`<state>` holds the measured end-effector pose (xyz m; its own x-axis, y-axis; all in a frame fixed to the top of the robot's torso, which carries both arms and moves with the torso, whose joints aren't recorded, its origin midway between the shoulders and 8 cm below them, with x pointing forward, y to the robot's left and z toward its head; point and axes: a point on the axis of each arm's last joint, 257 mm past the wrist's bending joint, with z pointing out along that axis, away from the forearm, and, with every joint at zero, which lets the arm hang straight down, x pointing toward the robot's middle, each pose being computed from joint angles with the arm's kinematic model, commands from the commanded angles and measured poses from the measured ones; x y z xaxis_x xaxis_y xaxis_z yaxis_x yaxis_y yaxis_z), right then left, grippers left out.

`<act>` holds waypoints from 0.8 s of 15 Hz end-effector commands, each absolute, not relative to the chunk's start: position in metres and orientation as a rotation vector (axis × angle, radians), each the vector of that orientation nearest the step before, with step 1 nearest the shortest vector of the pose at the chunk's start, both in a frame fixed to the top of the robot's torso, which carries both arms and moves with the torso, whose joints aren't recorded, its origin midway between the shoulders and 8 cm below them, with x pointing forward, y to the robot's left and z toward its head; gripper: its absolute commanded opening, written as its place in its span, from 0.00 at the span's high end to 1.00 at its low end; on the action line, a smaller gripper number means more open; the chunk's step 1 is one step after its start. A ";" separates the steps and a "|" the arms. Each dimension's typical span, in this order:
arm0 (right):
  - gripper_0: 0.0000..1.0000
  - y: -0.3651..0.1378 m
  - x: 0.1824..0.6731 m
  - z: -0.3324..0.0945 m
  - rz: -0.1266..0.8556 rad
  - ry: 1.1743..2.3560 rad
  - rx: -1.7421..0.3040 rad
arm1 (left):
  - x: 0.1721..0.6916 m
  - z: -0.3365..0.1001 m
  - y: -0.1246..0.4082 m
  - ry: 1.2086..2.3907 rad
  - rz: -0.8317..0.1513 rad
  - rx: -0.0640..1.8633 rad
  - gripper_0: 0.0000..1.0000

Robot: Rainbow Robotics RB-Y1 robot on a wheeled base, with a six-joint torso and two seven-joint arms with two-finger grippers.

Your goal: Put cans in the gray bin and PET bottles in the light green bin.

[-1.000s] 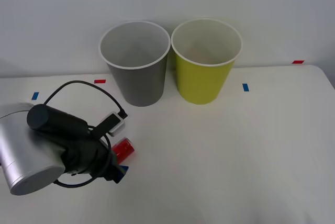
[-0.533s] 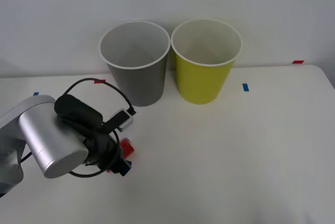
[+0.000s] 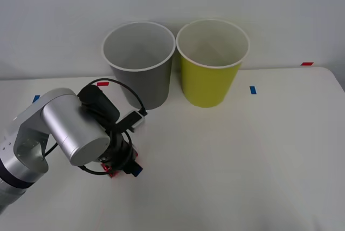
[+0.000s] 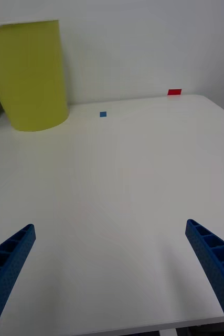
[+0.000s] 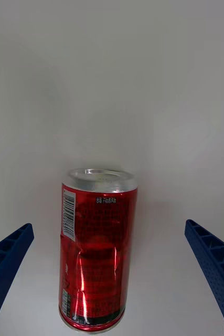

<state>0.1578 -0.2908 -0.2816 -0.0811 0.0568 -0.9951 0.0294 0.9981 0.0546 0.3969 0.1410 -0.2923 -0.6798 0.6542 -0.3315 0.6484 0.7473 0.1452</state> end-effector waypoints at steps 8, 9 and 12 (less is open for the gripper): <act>0.00 -0.291 0.158 -0.282 0.023 1.652 0.066 | 0.405 -0.315 0.143 2.682 0.040 0.966 0.00; 0.00 -0.291 0.158 -0.282 0.023 1.652 0.066 | 0.407 -0.317 0.143 2.698 0.061 0.961 0.00; 0.00 -0.291 0.158 -0.282 0.023 1.652 0.066 | 0.406 -0.322 0.149 2.718 0.090 0.960 0.00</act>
